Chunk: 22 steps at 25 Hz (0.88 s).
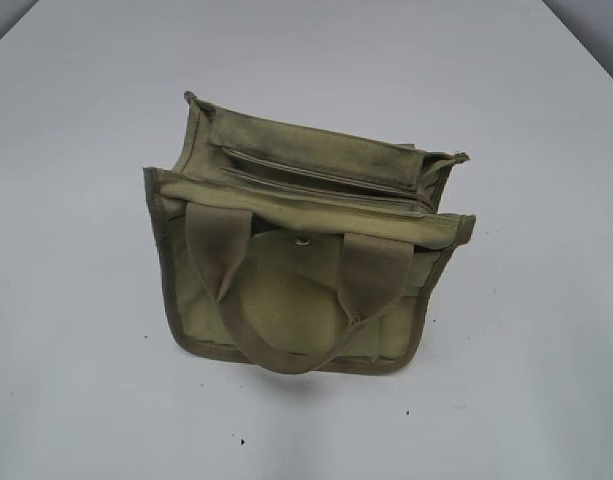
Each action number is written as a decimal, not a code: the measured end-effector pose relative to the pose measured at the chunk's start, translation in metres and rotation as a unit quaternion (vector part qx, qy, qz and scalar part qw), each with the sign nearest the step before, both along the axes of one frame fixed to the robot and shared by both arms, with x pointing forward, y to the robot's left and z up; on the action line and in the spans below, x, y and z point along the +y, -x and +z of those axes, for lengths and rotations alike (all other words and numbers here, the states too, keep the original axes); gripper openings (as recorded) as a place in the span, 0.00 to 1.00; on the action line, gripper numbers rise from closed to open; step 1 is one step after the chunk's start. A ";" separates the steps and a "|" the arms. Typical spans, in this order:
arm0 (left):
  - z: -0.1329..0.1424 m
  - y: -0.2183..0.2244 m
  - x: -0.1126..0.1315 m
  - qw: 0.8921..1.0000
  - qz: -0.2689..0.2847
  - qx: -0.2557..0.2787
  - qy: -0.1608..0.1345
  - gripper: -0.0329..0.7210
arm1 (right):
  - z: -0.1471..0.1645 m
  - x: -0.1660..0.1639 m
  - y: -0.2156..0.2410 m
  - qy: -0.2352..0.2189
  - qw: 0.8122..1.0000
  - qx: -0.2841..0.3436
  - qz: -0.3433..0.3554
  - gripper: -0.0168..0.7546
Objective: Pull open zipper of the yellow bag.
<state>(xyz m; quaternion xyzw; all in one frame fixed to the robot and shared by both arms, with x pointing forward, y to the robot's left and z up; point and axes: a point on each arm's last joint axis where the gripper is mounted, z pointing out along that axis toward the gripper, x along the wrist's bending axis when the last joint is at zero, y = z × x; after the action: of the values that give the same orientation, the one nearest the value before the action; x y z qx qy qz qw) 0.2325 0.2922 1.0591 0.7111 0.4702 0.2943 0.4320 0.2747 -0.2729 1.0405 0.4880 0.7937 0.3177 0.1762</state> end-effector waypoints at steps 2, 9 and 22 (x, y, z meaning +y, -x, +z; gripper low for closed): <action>0.000 0.000 0.000 1.000 0.000 0.000 0.000 0.60 | 0.000 0.000 0.000 0.000 1.000 0.000 0.000 0.76; 0.000 0.000 0.000 1.000 -0.001 0.001 0.002 0.60 | 0.001 0.001 0.000 -0.008 1.000 -0.002 0.001 0.76; 0.000 0.000 -0.001 1.000 0.016 0.001 0.003 0.60 | 0.002 -0.002 0.000 -0.022 0.998 -0.011 -0.054 0.76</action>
<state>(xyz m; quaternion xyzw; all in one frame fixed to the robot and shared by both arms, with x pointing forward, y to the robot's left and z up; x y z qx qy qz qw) 0.2327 0.2915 1.0591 0.7022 0.4831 0.2995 0.4288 0.2749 -0.2745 1.0427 0.5301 0.7570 0.3310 0.1908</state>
